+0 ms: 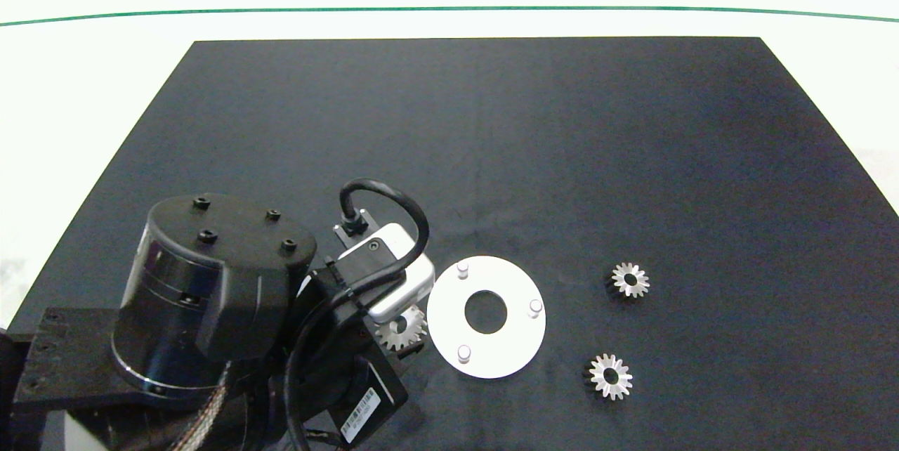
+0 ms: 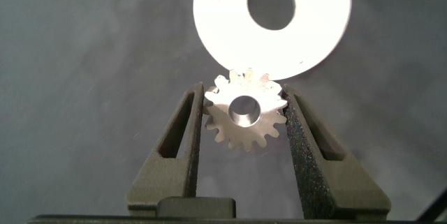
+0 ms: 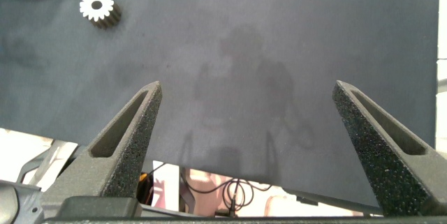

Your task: Install three planetary gears onto the carrier pins

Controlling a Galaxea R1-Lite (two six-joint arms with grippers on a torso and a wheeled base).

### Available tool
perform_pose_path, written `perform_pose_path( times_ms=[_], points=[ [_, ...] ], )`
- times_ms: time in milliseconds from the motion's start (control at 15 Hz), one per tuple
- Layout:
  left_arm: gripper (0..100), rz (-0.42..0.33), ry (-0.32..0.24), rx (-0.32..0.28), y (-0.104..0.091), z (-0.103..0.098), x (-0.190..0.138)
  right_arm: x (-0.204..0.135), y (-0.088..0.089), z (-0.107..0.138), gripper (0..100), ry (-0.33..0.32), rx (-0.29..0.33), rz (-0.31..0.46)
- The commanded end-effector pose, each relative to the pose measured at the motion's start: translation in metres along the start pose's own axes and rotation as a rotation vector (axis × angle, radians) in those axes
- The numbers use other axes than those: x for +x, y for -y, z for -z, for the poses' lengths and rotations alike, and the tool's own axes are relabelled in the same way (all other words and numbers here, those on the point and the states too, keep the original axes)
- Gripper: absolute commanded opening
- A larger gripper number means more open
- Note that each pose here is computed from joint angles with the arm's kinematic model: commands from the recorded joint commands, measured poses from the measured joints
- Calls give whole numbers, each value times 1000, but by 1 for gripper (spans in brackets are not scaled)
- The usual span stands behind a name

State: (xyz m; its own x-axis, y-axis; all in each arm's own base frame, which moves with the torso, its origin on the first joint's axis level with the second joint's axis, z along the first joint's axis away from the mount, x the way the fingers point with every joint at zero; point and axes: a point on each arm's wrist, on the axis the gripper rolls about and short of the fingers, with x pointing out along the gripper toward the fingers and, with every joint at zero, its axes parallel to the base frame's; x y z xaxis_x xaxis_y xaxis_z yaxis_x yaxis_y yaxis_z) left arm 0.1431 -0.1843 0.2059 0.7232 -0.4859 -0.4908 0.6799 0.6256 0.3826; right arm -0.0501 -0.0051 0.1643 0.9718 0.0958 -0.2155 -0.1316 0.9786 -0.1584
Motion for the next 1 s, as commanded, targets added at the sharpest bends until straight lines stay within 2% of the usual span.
perform_pose_path(
  times_ms=[67,400,600,667,867,1000],
  points=[
    [0,36,-14,32,13,-5,12,-3,1,-6,100,18,1,2],
    [0,61,-37,78,31,-9,24,-5,2,-10,100,33,3,4],
    [0,63,-47,91,31,-11,24,-6,2,-10,100,34,3,4],
    [0,65,-65,100,32,-12,27,-6,2,-10,100,34,3,4],
    [0,49,-44,96,28,-27,27,-6,2,-10,100,36,3,4],
    [0,46,-47,95,28,-28,30,-6,2,-10,100,37,3,6]
  ],
)
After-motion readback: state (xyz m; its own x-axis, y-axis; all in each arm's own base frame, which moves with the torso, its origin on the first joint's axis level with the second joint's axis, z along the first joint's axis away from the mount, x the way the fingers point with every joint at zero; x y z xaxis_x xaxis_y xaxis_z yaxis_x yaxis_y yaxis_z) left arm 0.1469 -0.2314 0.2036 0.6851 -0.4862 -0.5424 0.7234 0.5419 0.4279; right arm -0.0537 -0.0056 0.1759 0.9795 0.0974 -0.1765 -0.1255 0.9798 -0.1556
